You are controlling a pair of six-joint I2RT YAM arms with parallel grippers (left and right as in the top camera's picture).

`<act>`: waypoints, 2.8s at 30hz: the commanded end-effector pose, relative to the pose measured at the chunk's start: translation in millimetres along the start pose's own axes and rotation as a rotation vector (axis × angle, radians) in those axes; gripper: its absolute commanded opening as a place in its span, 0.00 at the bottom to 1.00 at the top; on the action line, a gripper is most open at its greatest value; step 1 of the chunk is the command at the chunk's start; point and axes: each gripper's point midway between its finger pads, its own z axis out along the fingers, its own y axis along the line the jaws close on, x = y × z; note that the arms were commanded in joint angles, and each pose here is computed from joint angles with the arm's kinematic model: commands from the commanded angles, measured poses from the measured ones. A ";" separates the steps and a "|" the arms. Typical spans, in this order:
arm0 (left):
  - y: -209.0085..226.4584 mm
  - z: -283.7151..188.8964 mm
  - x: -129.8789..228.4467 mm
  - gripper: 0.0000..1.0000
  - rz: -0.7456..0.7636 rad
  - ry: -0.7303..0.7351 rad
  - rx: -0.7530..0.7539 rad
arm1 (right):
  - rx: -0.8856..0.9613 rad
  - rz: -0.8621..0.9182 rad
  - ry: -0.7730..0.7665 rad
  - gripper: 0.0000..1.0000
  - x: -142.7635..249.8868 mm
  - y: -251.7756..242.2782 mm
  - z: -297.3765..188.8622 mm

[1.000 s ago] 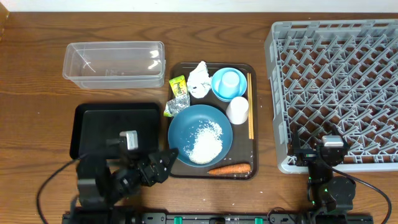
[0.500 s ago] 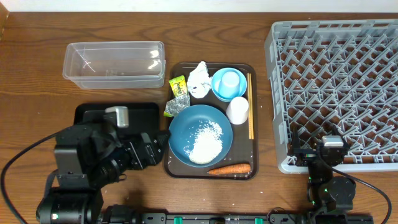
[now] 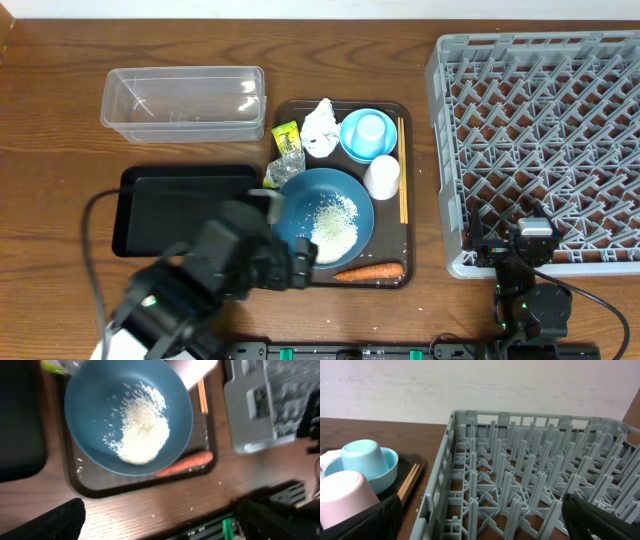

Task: Sort waste into correct bins and load items into the dishwasher rack
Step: 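Grasp the rim of the blue bowl with the left gripper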

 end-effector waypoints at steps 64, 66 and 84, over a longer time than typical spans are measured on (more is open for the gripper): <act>-33.0 219.0 21.4 0.79 0.398 0.086 -0.353 | 0.017 -0.007 0.002 0.99 1.1 -3.8 0.0; -31.8 220.4 22.8 0.78 0.396 0.092 -0.356 | 0.017 -0.007 0.002 0.99 1.1 -3.8 0.0; -29.3 219.1 35.9 0.50 0.388 0.156 -0.345 | 0.017 -0.007 0.002 0.99 1.1 -3.8 0.0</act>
